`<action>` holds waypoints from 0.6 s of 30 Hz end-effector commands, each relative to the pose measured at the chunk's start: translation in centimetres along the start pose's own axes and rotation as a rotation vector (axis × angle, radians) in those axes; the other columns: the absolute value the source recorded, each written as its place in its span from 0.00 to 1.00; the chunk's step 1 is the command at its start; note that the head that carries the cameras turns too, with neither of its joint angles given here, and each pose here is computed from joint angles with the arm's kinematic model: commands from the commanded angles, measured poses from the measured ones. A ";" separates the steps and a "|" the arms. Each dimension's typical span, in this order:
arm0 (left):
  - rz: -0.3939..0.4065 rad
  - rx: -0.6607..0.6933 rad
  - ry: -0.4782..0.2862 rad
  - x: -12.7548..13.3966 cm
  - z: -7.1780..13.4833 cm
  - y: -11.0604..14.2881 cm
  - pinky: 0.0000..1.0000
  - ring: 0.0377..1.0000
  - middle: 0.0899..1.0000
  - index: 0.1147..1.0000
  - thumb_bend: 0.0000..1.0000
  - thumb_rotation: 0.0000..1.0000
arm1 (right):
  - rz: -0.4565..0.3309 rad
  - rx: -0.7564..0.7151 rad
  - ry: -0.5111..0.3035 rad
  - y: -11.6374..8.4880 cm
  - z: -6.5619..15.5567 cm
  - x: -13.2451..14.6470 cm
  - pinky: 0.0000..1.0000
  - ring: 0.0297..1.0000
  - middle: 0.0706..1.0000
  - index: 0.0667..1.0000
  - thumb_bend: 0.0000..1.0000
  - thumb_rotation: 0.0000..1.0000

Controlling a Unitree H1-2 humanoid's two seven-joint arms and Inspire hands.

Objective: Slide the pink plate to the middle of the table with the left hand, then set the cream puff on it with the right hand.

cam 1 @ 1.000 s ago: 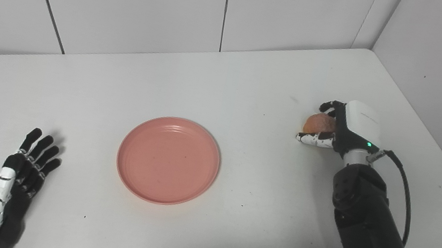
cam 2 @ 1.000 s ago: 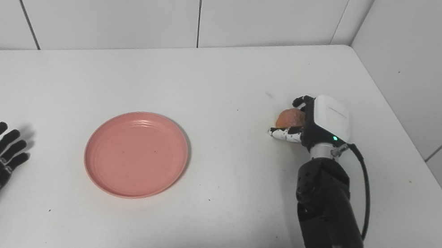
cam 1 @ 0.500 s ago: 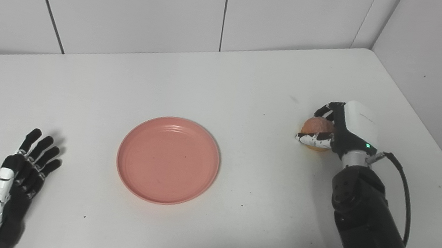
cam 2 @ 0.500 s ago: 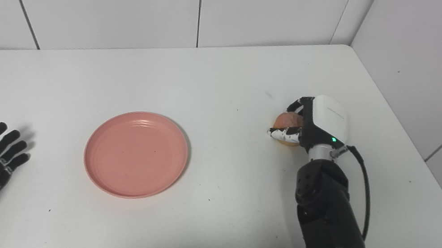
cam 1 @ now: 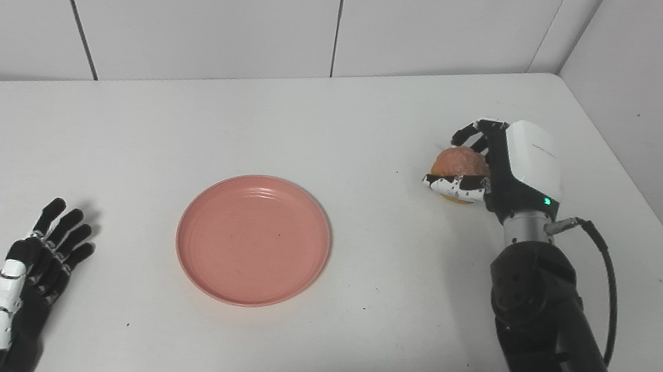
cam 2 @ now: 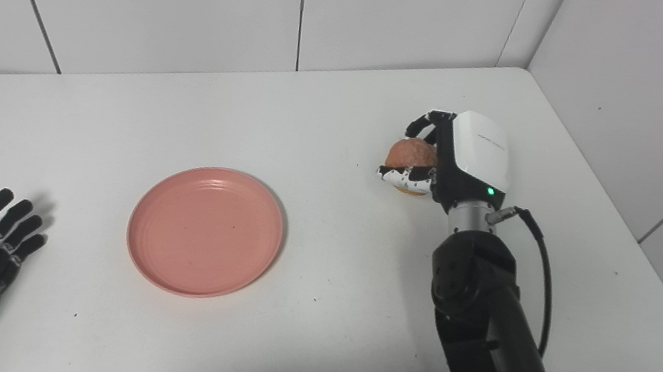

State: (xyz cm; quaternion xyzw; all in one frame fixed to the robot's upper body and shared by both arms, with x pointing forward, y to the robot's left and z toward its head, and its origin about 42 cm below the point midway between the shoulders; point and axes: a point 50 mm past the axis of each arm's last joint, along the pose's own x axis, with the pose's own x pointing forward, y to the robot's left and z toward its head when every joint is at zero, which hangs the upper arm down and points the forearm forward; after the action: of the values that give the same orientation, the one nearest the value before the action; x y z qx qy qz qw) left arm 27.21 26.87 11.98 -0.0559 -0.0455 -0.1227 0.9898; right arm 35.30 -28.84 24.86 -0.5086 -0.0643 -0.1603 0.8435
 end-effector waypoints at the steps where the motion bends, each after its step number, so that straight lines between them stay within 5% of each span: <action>1: 0.017 -0.026 0.068 -1.4 -1.9 -0.9 0.94 0.95 0.96 0.95 0.46 1.00 | -0.063 0.013 -0.069 -1.6 2.5 0.6 0.26 0.31 0.36 0.45 0.50 0.14; 18: 0.050 0.000 0.066 -1.8 -2.9 -5.0 1.00 0.99 1.00 1.00 0.41 1.00 | 0.084 0.071 -0.310 1.6 8.8 0.6 0.25 0.32 0.37 0.45 0.50 0.14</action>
State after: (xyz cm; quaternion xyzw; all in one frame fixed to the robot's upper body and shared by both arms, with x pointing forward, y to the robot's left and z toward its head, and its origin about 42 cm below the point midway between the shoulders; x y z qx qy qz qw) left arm 26.27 24.17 11.86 -0.0319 -0.0532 -0.0919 0.9938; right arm 36.39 -21.52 25.92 -0.5052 -0.1297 -0.0436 0.8521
